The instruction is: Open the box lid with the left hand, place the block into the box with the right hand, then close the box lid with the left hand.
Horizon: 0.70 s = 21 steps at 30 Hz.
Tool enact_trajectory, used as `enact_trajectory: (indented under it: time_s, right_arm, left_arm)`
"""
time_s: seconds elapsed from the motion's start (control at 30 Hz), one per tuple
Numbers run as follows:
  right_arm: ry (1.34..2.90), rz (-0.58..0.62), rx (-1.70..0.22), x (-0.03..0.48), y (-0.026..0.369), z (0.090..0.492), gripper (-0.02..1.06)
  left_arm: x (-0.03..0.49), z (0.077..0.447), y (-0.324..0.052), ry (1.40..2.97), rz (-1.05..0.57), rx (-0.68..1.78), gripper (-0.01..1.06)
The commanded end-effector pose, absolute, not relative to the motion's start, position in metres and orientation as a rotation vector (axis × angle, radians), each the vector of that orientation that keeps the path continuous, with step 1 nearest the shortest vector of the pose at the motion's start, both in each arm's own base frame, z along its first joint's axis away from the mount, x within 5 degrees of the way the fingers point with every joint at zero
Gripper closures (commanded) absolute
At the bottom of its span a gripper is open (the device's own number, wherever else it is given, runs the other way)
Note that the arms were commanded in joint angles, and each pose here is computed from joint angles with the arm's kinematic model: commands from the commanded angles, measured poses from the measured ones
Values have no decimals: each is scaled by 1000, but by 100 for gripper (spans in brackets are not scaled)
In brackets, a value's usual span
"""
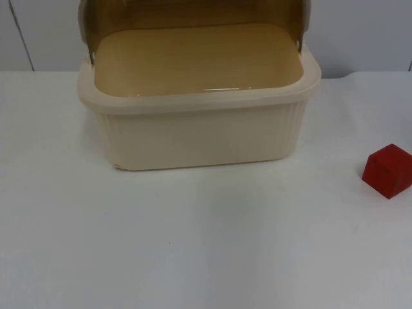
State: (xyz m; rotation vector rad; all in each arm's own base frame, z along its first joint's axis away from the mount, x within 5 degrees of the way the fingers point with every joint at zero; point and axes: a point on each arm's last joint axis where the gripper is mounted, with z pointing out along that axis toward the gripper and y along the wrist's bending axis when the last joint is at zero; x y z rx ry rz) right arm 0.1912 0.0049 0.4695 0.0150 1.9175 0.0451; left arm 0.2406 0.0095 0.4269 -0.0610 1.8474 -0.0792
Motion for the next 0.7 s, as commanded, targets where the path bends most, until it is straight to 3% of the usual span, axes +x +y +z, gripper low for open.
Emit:
enact_trajectory:
  time_s: [0.0, 0.07, 0.13, 0.17, 0.2, 0.23, 0.3, 0.67]
  right_arm:
    - [1909, 46, 11, 188, 5, 472, 0]
    - [1915, 45, 11, 188, 5, 472, 0]
    - [1922, 45, 11, 188, 5, 471, 0]
    - [1922, 45, 11, 188, 5, 471, 0]
    - [1919, 45, 11, 188, 5, 472, 0]
    - [1919, 45, 11, 188, 5, 472, 0]
    - [1917, 45, 11, 188, 5, 472, 0]
    - [1913, 45, 11, 188, 5, 472, 0]
  left_arm:
    - [238, 431, 15, 1811, -57, -101, 105]
    - [238, 431, 16, 1813, -72, -125, 105]
    - [239, 427, 17, 1845, -55, -113, 88]
    - [242, 425, 17, 1859, -56, -113, 74]
    - [243, 424, 17, 1863, -56, -114, 49]
    - [243, 424, 17, 1863, -56, -114, 49]
    - [244, 426, 17, 1839, -54, -117, 1]
    - [242, 429, 17, 1811, -51, -119, 1]
